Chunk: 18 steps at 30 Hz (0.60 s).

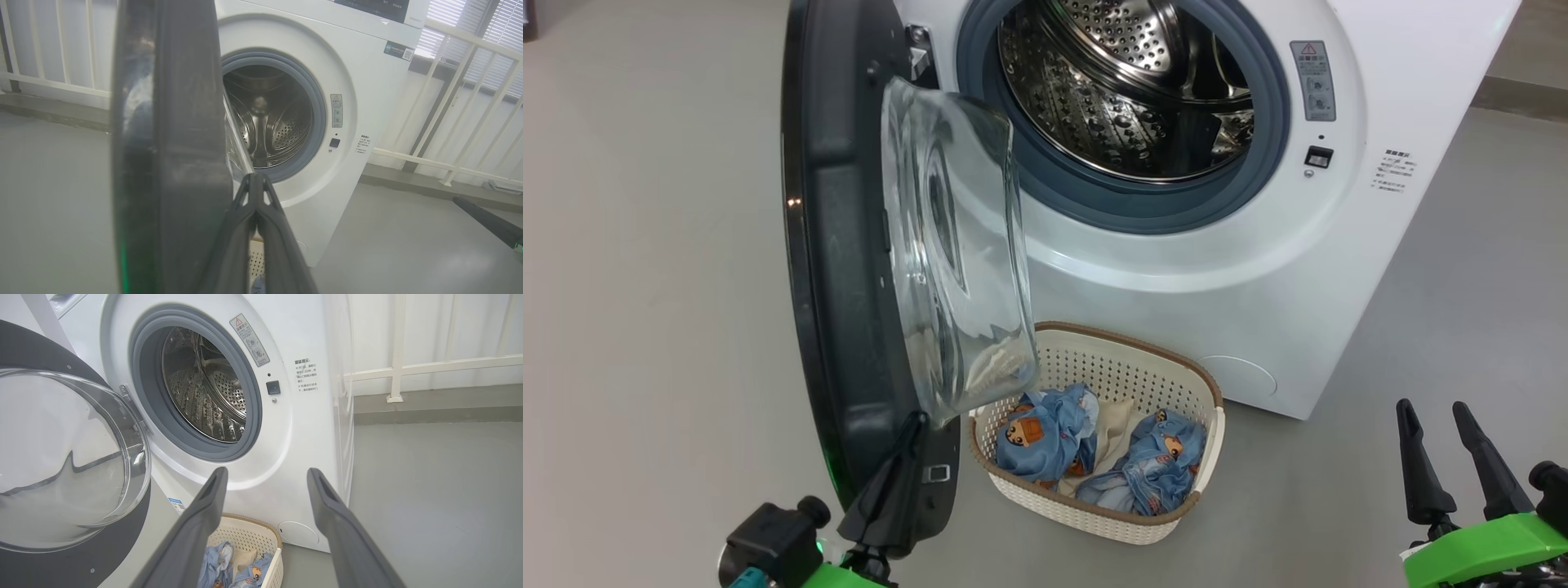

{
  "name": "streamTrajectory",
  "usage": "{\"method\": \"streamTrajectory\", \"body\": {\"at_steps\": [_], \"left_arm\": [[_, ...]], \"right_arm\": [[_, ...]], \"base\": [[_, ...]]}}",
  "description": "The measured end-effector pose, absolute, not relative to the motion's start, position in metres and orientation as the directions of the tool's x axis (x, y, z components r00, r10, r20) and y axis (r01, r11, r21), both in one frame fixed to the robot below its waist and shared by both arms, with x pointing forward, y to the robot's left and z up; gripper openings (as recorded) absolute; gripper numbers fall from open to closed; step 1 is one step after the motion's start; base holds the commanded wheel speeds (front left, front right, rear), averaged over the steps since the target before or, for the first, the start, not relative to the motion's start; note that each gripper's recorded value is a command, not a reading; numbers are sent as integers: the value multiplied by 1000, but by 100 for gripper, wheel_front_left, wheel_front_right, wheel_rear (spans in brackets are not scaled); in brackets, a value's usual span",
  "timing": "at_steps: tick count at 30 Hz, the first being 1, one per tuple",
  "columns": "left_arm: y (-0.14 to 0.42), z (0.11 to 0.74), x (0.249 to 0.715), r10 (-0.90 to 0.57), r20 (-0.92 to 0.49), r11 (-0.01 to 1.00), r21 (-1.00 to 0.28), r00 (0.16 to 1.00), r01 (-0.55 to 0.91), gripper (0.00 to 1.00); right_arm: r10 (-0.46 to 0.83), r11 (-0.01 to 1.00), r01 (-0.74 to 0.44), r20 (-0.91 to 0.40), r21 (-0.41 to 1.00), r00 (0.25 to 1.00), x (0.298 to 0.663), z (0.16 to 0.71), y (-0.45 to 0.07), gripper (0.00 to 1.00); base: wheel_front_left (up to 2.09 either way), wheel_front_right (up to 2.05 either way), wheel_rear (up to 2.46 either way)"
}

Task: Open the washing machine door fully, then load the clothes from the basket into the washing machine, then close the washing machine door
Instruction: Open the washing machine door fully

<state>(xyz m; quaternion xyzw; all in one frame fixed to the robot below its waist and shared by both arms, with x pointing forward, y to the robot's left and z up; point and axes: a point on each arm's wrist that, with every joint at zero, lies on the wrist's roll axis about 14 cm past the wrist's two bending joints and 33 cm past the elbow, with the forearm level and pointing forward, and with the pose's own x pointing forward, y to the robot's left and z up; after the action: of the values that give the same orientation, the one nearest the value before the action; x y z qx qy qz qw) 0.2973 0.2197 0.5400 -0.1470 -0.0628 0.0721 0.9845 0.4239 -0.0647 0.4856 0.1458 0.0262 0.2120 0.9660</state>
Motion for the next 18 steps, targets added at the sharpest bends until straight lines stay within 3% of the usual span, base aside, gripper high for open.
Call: {"method": "streamTrajectory", "body": {"at_steps": [18], "left_arm": [[262, 537, 283, 290, 81, 934, -240, 954, -264, 0]], "right_arm": [[432, 860, -416, 12, 294, 902, 425, 485, -58, 100]], "base": [[0, 0, 0]]}}
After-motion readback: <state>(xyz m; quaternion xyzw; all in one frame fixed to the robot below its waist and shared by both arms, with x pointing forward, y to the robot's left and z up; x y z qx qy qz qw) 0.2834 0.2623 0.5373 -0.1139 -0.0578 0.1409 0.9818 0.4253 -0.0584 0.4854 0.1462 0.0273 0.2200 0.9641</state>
